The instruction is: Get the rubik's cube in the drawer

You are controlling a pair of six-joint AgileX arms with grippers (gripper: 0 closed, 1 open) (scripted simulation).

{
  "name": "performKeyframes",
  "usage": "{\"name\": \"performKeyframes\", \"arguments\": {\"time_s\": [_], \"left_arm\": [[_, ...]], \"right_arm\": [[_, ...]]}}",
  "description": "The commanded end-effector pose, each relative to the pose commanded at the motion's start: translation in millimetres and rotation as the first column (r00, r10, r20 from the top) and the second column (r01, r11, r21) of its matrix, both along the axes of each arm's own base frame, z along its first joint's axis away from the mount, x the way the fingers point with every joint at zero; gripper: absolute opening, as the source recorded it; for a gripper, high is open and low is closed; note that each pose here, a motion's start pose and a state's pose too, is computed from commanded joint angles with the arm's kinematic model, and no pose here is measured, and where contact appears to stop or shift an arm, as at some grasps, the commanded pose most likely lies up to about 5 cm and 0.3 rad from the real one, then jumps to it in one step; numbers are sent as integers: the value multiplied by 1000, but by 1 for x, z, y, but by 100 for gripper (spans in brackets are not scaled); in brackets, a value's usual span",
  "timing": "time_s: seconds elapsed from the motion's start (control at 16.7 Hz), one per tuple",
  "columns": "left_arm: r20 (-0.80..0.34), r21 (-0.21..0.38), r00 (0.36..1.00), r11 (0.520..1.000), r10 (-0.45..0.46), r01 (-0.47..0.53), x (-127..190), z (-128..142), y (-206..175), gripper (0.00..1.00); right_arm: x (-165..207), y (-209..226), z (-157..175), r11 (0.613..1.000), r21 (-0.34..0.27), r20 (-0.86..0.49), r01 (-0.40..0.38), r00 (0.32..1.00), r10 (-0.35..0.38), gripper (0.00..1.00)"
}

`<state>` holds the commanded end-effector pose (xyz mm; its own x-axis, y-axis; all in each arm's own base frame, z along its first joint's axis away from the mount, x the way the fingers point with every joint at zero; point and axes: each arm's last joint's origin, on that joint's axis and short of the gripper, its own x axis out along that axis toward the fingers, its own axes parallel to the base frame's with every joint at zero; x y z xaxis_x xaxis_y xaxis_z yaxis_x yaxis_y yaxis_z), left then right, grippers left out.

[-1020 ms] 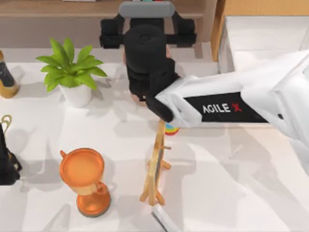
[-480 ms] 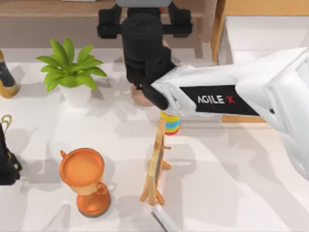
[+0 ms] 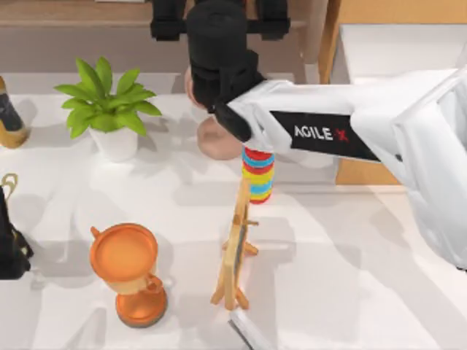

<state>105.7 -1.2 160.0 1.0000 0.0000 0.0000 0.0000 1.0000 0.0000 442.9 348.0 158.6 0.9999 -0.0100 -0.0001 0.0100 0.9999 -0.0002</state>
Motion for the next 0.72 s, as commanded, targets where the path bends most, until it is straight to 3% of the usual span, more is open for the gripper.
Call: {"name": "performKeyframes", "arguments": {"time_s": [0.12,0.72], "left_arm": [[0,0,1000,1000,0,0,0,0,0,100],[0,0,1000,1000,0,0,0,0,0,100]], "right_arm": [[0,0,0,1000,0,0,0,1000,0,100],[0,0,0,1000,0,0,0,1000,0,25]]}}
